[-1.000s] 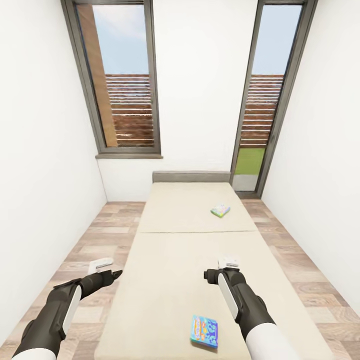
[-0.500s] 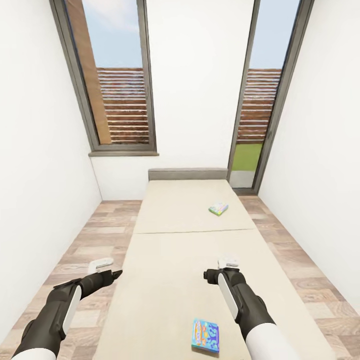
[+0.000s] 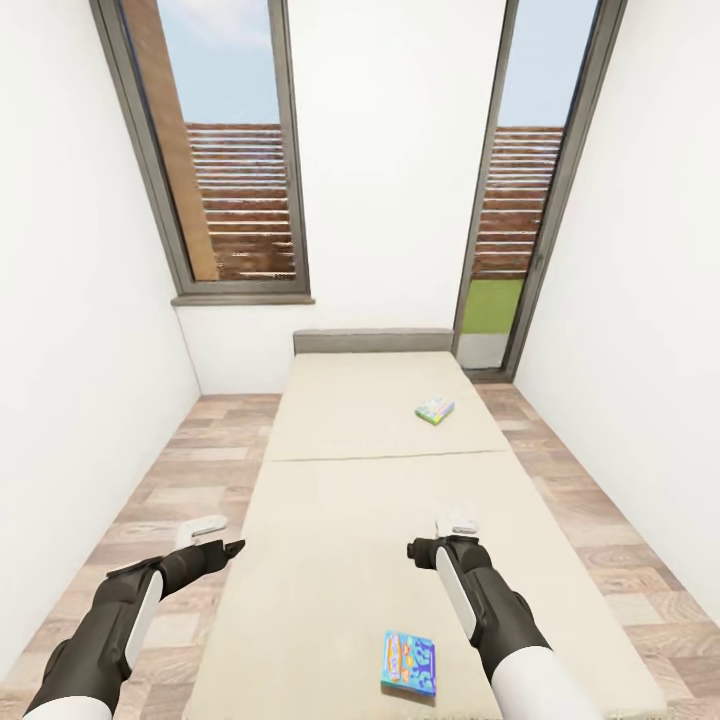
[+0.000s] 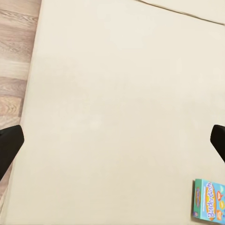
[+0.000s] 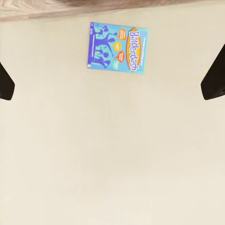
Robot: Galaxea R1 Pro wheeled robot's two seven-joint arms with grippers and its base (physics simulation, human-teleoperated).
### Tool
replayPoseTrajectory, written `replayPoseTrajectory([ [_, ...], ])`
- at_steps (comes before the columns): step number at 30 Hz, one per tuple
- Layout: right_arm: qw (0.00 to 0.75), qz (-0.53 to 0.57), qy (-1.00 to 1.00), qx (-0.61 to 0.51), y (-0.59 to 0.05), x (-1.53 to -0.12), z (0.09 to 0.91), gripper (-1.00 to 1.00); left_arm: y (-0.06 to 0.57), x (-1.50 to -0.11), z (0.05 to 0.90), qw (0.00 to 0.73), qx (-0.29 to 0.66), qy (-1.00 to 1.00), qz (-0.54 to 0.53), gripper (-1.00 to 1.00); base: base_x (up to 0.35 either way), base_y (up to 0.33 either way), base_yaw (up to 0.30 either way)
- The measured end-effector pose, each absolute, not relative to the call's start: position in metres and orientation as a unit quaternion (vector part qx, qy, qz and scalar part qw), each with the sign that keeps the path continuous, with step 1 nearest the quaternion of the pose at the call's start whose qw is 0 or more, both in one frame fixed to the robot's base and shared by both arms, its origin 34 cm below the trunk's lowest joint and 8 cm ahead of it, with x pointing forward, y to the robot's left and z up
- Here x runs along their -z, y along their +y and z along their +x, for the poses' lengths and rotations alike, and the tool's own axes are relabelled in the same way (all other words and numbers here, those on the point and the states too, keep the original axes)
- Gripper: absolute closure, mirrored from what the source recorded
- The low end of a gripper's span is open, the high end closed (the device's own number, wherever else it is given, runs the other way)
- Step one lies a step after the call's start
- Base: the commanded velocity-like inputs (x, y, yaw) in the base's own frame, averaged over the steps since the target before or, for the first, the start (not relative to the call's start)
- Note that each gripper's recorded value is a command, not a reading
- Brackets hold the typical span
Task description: Put all the toys in the child's room - the three board games (two on the bed and one on the table), the two jigsaw puzzles on the table, and the tennis ball on the table - inside the toy box on the table in the child's room.
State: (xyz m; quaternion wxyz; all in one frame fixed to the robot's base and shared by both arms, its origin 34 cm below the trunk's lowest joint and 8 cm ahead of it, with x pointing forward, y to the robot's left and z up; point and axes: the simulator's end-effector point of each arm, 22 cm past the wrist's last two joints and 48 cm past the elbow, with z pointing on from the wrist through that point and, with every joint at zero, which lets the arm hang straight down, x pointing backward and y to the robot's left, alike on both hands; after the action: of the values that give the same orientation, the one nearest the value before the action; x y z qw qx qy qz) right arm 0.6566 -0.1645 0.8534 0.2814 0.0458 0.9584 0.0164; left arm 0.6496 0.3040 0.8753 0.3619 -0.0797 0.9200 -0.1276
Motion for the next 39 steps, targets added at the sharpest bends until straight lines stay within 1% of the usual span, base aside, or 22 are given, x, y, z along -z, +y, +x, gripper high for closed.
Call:
replayPoseTrajectory([
  [33,0.256,0.046,0.965,-0.015,-0.165,-0.824,0.648,-1.00,0.305,-0.848,0.643,0.339,0.127,0.928,-0.082,-1.00,0.000,0.000,0.000],
  [39,0.251,0.045,0.967,-0.014,-0.164,-0.819,0.646,-1.00,0.304,-0.867,0.652,0.350,0.137,0.923,-0.077,-1.00,0.000,0.000,0.000],
])
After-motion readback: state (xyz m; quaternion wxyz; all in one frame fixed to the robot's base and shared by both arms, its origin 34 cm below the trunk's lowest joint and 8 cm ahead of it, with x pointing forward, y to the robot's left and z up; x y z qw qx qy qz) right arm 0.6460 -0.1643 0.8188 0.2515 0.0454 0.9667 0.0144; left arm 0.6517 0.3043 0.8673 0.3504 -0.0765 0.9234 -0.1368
